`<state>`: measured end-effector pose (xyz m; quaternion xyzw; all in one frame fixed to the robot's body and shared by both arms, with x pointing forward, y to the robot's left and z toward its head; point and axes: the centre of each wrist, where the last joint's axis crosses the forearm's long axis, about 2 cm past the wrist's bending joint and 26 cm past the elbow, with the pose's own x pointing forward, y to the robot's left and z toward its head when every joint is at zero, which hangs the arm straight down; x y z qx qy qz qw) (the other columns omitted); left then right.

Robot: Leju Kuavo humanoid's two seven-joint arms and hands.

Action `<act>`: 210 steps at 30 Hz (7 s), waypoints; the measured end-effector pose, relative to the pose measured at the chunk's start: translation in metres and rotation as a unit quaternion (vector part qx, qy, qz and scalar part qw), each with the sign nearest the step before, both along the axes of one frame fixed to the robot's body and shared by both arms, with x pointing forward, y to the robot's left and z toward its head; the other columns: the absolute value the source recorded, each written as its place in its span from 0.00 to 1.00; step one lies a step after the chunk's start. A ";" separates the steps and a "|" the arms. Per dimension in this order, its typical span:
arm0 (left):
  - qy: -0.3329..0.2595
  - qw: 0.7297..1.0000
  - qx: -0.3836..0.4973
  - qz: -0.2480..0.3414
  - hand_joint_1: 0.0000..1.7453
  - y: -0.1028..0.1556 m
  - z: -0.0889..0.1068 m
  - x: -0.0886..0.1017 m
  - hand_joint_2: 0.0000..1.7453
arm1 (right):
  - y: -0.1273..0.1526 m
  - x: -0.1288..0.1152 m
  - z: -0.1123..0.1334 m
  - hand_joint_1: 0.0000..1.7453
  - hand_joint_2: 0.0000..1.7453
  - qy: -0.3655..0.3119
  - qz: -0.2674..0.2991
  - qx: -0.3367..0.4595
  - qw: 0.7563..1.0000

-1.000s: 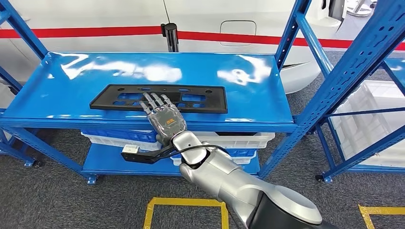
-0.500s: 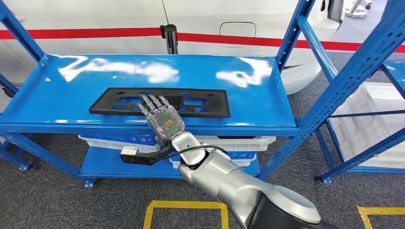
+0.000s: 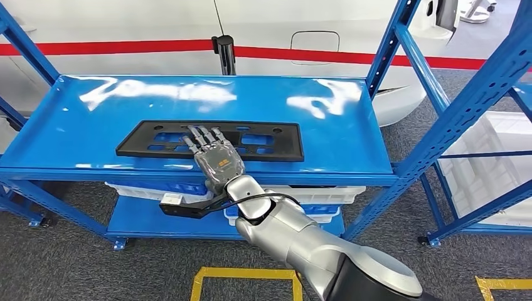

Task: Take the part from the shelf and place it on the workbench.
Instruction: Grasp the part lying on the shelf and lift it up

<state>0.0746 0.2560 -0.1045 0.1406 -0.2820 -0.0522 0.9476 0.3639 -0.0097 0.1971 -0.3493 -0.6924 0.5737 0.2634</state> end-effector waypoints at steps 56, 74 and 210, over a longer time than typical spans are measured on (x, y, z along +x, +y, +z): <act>-0.002 1.000 0.013 -0.007 0.00 -0.002 0.001 0.002 0.00 | -0.028 0.023 -0.009 0.00 1.00 0.058 -0.113 -0.028 0.992; -0.004 1.000 0.012 -0.008 0.00 -0.002 0.001 0.002 0.00 | -0.040 0.030 -0.014 0.00 1.00 0.076 -0.147 -0.024 0.986; -0.034 0.996 0.027 0.083 0.00 0.014 -0.002 -0.010 1.00 | -0.140 -0.059 0.078 1.00 1.00 0.069 0.309 0.623 0.716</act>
